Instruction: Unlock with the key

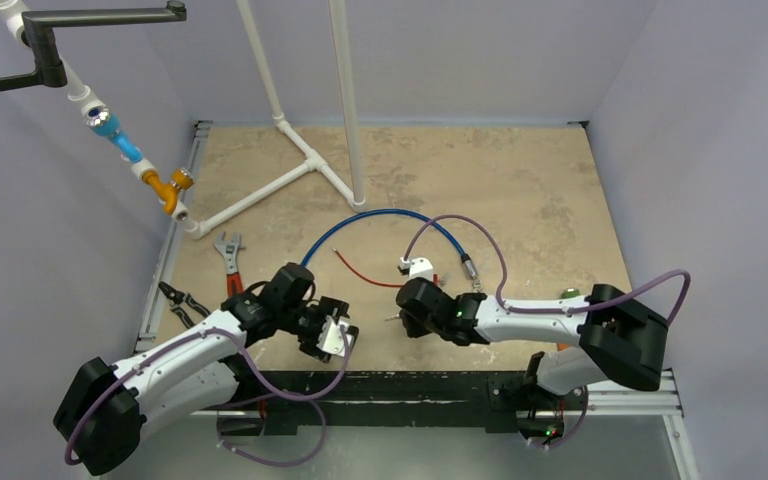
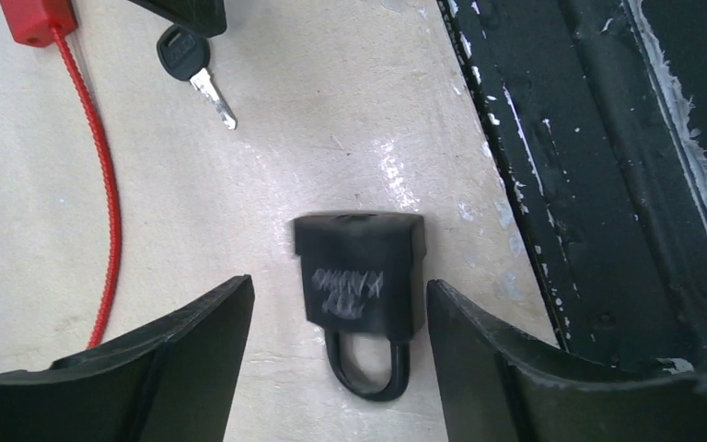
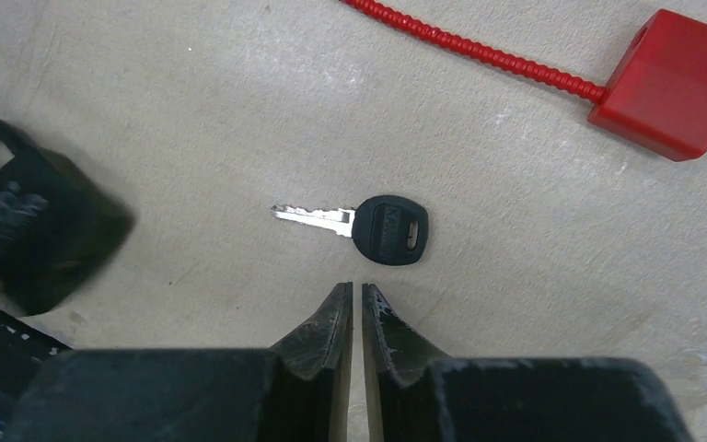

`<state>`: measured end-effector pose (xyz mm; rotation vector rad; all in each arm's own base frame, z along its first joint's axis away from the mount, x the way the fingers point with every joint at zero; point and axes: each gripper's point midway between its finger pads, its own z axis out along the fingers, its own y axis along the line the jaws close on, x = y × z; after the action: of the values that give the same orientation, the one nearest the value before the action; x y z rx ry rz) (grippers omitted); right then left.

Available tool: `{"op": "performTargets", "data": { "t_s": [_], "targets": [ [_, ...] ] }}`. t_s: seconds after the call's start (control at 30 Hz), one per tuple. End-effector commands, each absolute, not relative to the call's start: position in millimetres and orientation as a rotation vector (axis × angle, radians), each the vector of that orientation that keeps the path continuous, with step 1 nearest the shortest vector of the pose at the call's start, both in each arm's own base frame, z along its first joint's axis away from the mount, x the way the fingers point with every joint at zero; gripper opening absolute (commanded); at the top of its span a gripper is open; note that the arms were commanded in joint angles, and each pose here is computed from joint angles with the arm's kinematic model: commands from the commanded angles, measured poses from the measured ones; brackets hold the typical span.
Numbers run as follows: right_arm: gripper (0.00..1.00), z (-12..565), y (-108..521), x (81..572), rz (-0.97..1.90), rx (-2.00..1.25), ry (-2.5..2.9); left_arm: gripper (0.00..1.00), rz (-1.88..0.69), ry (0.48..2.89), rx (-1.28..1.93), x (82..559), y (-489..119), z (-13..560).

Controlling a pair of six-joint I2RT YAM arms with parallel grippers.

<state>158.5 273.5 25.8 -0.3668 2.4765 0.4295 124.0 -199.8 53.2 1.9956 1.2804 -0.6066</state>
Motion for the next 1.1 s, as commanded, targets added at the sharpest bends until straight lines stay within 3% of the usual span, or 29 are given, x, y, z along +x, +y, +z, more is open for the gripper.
{"op": "performTargets", "data": {
  "t_s": [0.0, 0.07, 0.13, 0.17, 0.23, 0.33, 0.5, 0.57, 0.77, 0.97, 1.07],
  "targets": [
    [0.07, 49.6, 281.6, 165.8, 0.513, -0.333, 2.394, 0.75, -0.573, 1.109, 1.989, 136.5, -220.1, 79.9],
    [0.07, 55.2, 279.9, 166.2, 0.519, -0.328, 2.380, 0.88, -0.589, 1.126, 1.970, 137.6, -222.8, 85.4],
    [0.10, 60.2, 276.4, 167.6, 0.513, -0.317, 2.367, 0.95, -0.614, 1.166, 1.937, 138.5, -225.5, 92.5],
    [0.17, 62.3, 275.0, 169.2, 0.506, -0.311, 2.358, 0.97, -0.627, 1.186, 1.916, 139.2, -227.4, 97.1],
    [0.42, 63.4, 271.5, 174.7, 0.469, -0.305, 2.351, 1.00, -0.659, 1.236, 1.855, 141.8, -232.0, 108.7],
    [0.57, 53.2, 268.3, 181.4, 0.399, -0.319, 2.376, 1.00, -0.700, 1.306, 1.765, 146.6, -238.4, 127.6],
    [0.59, 35.6, 270.9, 185.2, 0.322, -0.342, 2.428, 1.00, -0.726, 1.405, 1.661, 155.6, -240.8, 152.7],
    [0.57, 32.3, 272.7, 187.2, 0.316, -0.343, 2.429, 1.00, -0.724, 1.427, 1.641, 158.9, -239.6, 157.6],
    [0.39, 29.0, 275.3, 185.3, 0.338, -0.334, 2.436, 1.00, -0.713, 1.457, 1.608, 166.5, -239.6, 159.6],
    [0.09, 35.3, 280.8, 183.3, 0.407, -0.335, 2.416, 1.00, -0.732, 1.440, 1.618, 168.4, -245.0, 151.4],
    [0.00, 43.9, 285.6, 182.9, 0.461, -0.336, 2.389, 1.00, -0.719, 1.427, 1.637, 173.6, -247.9, 142.2]
  ]
}}
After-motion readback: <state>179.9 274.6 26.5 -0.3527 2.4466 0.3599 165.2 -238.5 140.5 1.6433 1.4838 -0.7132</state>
